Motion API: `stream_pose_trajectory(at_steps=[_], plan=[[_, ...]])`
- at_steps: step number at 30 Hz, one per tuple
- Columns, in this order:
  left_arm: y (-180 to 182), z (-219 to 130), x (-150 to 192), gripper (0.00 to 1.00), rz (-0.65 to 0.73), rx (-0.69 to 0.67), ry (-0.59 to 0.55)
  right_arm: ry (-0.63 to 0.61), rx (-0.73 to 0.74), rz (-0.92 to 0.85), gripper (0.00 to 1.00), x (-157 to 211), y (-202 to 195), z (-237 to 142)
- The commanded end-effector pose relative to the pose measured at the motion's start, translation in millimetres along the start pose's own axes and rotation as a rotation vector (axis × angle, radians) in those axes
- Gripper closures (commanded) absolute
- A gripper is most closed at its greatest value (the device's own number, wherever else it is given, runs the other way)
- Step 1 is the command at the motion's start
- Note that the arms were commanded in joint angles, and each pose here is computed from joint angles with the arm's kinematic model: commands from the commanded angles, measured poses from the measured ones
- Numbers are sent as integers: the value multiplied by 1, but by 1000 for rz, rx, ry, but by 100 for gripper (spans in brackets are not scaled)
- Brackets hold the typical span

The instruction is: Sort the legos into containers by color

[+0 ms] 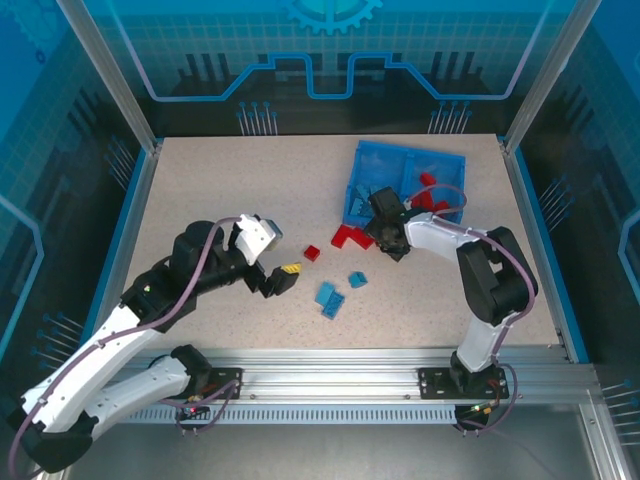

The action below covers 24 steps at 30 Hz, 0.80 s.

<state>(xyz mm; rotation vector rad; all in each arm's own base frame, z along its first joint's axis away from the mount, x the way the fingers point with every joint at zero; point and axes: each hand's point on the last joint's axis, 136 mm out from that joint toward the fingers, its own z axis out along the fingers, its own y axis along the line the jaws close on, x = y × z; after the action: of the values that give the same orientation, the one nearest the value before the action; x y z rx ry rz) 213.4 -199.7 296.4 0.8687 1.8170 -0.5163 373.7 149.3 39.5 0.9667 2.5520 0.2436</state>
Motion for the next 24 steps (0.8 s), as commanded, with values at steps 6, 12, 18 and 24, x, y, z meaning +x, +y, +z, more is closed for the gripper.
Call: stream_pose_trajectory(at_steps=[6, 12, 18, 24], plan=[[4, -2, 11, 1, 12, -25, 19, -27, 43, -49, 25, -4, 2, 13], [4, -2, 12, 1, 14, -24, 20, 1, 57, -49, 30, -1, 4, 24], [5, -2, 14, 1, 13, -30, 28, 11, 105, -33, 56, 6, -13, 26], [5, -1, 15, 1, 7, -32, 26, 14, 108, -37, 69, 9, -23, 14]])
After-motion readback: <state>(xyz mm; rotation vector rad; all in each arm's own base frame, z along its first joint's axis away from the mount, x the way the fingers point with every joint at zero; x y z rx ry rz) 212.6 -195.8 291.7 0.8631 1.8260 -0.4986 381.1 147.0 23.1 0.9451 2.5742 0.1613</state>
